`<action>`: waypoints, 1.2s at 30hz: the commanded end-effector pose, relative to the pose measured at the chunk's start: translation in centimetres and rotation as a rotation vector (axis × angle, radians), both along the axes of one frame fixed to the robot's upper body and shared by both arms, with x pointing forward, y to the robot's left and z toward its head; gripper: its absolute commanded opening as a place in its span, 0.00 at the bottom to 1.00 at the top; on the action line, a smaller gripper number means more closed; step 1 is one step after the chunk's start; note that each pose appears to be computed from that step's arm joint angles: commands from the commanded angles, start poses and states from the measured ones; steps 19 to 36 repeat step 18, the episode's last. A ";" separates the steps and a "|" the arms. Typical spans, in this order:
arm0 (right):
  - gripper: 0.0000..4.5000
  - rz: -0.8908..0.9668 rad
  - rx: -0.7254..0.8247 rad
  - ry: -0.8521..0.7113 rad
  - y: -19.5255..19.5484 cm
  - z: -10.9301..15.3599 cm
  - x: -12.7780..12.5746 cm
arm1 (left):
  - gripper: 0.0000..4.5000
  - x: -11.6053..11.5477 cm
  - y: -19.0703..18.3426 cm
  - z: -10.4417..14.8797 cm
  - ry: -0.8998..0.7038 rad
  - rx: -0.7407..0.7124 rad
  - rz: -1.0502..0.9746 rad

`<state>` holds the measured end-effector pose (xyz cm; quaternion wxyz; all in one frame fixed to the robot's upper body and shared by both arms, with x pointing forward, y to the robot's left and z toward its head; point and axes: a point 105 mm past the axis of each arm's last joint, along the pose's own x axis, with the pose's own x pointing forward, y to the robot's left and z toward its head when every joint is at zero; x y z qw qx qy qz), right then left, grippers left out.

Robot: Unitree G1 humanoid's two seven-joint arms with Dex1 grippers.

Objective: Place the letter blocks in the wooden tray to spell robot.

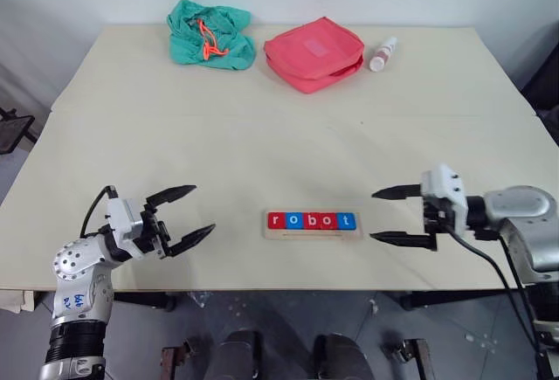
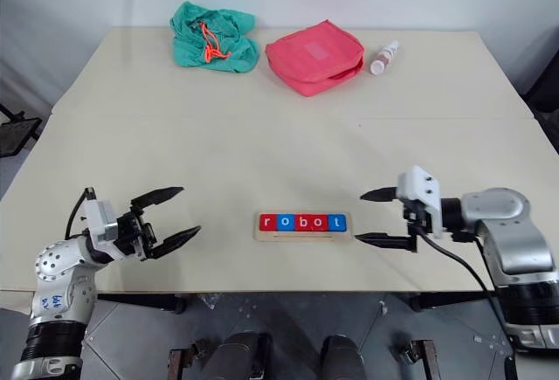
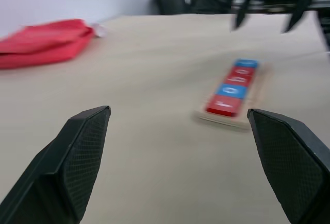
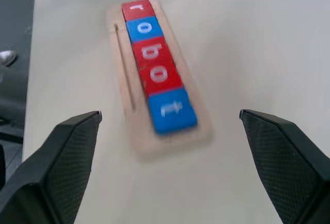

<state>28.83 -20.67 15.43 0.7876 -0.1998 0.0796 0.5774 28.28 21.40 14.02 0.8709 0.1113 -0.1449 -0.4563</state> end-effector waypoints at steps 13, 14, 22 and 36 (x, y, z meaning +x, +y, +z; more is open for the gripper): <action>1.00 -0.036 0.248 -0.074 -6.5 0.6 0.2 | 1.00 -0.2 2.9 1.7 -0.035 -0.102 0.009; 1.00 -0.036 0.239 -0.066 -6.6 0.4 0.2 | 1.00 -0.1 2.9 1.7 -0.033 -0.108 0.007; 1.00 -0.026 0.232 -0.058 -6.6 0.4 0.3 | 1.00 0.0 2.5 1.5 -0.028 -0.121 -0.027; 1.00 -0.026 0.232 -0.058 -6.6 0.4 0.3 | 1.00 0.0 2.5 1.5 -0.028 -0.121 -0.027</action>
